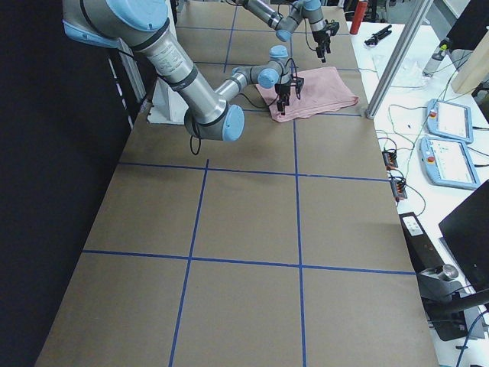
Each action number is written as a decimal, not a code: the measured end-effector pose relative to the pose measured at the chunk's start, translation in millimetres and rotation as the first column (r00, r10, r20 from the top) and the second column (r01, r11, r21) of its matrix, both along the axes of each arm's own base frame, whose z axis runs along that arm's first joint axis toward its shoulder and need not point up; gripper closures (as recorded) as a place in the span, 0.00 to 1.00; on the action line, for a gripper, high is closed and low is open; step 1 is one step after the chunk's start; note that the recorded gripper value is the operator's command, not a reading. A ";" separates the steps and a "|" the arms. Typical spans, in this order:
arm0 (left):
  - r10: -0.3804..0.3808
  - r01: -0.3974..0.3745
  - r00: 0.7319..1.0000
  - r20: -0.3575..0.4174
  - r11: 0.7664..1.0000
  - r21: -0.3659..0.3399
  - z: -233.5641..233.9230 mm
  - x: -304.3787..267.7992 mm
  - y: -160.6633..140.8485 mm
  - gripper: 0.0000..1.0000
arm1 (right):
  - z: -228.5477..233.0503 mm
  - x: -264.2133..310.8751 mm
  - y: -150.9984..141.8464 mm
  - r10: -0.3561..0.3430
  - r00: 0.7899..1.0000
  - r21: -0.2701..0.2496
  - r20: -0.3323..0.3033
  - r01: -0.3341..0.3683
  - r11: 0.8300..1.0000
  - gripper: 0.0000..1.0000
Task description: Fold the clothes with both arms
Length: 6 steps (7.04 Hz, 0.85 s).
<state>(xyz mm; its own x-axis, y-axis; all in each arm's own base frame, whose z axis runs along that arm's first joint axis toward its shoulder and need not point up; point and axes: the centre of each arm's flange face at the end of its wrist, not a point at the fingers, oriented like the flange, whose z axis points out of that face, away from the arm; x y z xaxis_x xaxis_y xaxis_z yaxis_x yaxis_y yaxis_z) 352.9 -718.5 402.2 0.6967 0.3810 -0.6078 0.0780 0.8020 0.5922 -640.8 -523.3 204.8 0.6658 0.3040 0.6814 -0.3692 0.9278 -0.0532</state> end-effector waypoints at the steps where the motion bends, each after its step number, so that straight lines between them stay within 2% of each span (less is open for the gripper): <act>1: 0.001 -0.001 1.000 0.000 1.000 0.001 0.0 0.5 0.3 0.00 | 1.3 -4.1 5.2 -0.007 1.000 0.000 -0.001 0.007 1.000 0.24; 2: 0.001 -0.001 1.000 -0.001 1.000 0.001 0.1 0.8 0.5 0.00 | 2.9 -7.7 9.9 -0.012 1.000 0.000 -0.003 0.012 1.000 0.38; 3: 0.001 -0.001 1.000 -0.001 1.000 0.001 0.1 0.9 0.6 0.00 | 5.4 -9.9 12.8 -0.015 1.000 0.000 -0.004 0.015 1.000 0.73; 4: 0.001 -0.001 1.000 -0.001 1.000 0.001 0.1 0.9 0.6 0.00 | 7.5 -10.7 14.2 -0.011 1.000 -0.004 -0.004 0.011 1.000 1.00; 6: 0.003 -0.003 1.000 0.000 1.000 0.001 0.1 2.4 1.3 0.00 | 5.8 -8.4 16.5 0.013 1.000 -0.021 0.010 -0.013 1.000 1.00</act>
<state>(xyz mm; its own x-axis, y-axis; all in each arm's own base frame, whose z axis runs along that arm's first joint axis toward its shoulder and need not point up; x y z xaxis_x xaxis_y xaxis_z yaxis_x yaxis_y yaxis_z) 355.3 -717.2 402.3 0.6953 0.3838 -0.6076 0.0758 0.8016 0.5930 -649.1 -506.8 210.6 0.6547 0.3264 0.6818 -0.3802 0.9218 -0.0761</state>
